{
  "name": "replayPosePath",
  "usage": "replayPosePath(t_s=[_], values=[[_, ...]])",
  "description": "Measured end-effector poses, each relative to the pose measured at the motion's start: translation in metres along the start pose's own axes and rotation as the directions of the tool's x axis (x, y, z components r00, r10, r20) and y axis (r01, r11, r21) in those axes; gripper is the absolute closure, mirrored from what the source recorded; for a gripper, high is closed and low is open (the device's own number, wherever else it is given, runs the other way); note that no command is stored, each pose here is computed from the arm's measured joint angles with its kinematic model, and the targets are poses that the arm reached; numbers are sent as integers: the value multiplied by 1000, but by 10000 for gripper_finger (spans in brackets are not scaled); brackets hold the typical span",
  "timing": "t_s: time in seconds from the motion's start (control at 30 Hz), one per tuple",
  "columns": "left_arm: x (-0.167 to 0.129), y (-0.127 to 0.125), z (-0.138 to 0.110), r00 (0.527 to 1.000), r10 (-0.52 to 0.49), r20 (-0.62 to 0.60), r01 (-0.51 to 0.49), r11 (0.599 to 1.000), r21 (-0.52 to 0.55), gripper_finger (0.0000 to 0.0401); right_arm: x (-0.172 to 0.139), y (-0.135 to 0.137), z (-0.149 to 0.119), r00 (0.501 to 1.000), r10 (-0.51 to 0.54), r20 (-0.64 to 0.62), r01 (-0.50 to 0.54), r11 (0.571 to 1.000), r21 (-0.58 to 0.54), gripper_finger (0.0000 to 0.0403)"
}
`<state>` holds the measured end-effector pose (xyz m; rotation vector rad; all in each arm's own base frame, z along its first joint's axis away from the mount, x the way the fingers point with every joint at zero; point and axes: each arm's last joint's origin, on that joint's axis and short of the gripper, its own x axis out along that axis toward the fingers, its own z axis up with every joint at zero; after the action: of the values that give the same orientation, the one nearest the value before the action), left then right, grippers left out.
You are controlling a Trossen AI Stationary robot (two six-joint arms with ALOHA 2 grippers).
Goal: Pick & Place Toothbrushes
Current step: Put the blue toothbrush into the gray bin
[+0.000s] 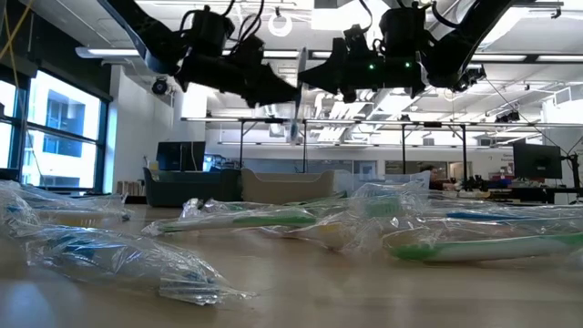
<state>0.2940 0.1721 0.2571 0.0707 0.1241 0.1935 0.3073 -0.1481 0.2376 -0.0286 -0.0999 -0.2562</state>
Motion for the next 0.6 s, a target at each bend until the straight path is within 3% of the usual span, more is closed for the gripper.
replayPosePath(t_s=[0.17, 0.3, 0.43, 0.6], values=[[-32, 22, -20, 997, 69, 25, -68, 995, -67, 210, 0, 0, 0, 1000, -2, -1, 2, 1000, 1, 390], [-63, 19, -35, 981, 93, 170, -81, 994, -75, 210, 2, -2, 0, 999, -41, -23, 41, 999, 4, 390], [-89, 9, -47, 961, 126, 245, -114, 991, -65, 210, 18, -8, 12, 984, -86, -157, 88, 996, 6, 390], [-100, 1, -50, 966, 124, 227, -110, 991, -72, 210, 36, -17, 38, 947, -167, -275, 144, 984, -101, 390]])
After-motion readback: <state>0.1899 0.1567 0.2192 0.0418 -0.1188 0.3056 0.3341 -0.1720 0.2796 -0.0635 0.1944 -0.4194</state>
